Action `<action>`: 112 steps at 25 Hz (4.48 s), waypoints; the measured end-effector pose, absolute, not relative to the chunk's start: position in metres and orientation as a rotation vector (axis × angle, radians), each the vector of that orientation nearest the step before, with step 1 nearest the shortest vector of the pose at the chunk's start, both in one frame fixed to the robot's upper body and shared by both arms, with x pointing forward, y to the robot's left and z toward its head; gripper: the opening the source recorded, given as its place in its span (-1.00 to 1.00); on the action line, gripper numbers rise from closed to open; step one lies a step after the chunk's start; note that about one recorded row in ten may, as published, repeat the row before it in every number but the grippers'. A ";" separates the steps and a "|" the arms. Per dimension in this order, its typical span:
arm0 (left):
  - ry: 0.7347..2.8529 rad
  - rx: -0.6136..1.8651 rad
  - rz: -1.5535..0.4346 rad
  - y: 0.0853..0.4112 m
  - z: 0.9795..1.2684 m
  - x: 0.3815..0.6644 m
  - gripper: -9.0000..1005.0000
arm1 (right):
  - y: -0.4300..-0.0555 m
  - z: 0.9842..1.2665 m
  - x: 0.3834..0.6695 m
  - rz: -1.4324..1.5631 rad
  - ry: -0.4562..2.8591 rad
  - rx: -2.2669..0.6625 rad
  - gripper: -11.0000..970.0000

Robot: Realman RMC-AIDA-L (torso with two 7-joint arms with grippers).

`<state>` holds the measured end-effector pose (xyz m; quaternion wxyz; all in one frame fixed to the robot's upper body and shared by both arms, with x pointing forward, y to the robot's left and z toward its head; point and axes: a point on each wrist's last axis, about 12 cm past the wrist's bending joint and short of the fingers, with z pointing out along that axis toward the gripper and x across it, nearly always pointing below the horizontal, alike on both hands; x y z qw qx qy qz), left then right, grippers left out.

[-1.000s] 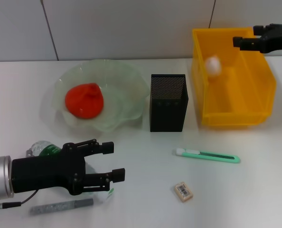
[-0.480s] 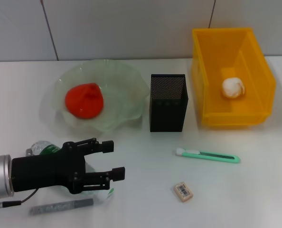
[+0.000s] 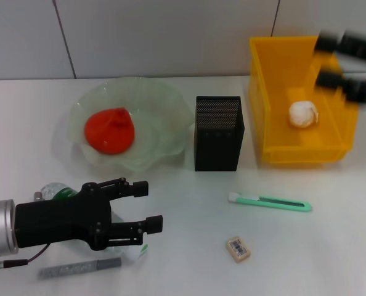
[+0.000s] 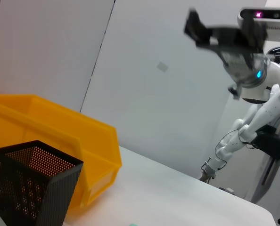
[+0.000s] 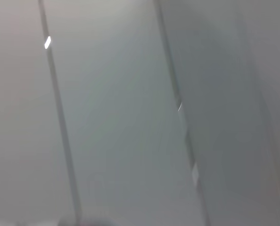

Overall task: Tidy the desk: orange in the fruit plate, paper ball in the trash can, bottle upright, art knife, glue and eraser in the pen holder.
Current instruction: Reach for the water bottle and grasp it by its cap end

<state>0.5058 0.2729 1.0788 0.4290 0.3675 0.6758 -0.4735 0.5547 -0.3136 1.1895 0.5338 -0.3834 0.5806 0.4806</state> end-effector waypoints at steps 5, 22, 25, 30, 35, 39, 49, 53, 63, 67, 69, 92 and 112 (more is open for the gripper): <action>1.691 0.929 -1.181 0.274 1.079 0.506 0.68 | -0.311 1.169 0.548 1.142 1.564 -1.063 0.61; 1.639 1.389 -1.026 0.269 1.125 0.543 0.68 | -0.303 1.148 0.550 1.107 1.774 -1.250 0.60; 1.628 1.598 -0.934 0.260 1.141 0.552 0.68 | -0.301 1.150 0.553 1.113 1.799 -1.254 0.60; 1.634 1.852 -0.762 0.243 1.147 0.558 0.68 | -0.302 1.154 0.558 1.103 1.821 -1.225 0.60; 1.582 2.020 -0.632 0.227 1.146 0.561 0.68 | -0.299 1.157 0.567 1.076 1.850 -1.182 0.60; 1.551 2.133 -0.510 0.216 1.143 0.567 0.68 | -0.298 1.159 0.570 1.071 1.855 -1.171 0.60; 1.492 2.285 -0.353 0.196 1.134 0.568 0.67 | -0.299 1.159 0.573 1.051 1.860 -1.156 0.60; 1.493 2.319 -0.321 0.194 1.130 0.567 0.67 | -0.300 1.159 0.573 1.040 1.861 -1.153 0.60; 1.467 2.385 -0.268 0.192 1.127 0.565 0.67 | -0.299 1.158 0.574 1.040 1.869 -1.139 0.60; 1.440 2.426 -0.237 0.189 1.128 0.563 0.53 | -0.298 1.156 0.573 1.052 1.871 -1.124 0.60; 1.438 2.434 -0.231 0.189 1.128 0.563 0.49 | -0.298 1.156 0.572 1.057 1.870 -1.119 0.60; 1.385 2.479 -0.170 0.167 1.132 0.560 0.38 | -0.299 1.161 0.575 1.046 1.863 -1.138 0.60; 1.388 2.465 -0.125 0.160 1.130 0.562 0.02 | -0.297 1.166 0.577 1.030 1.850 -1.178 0.60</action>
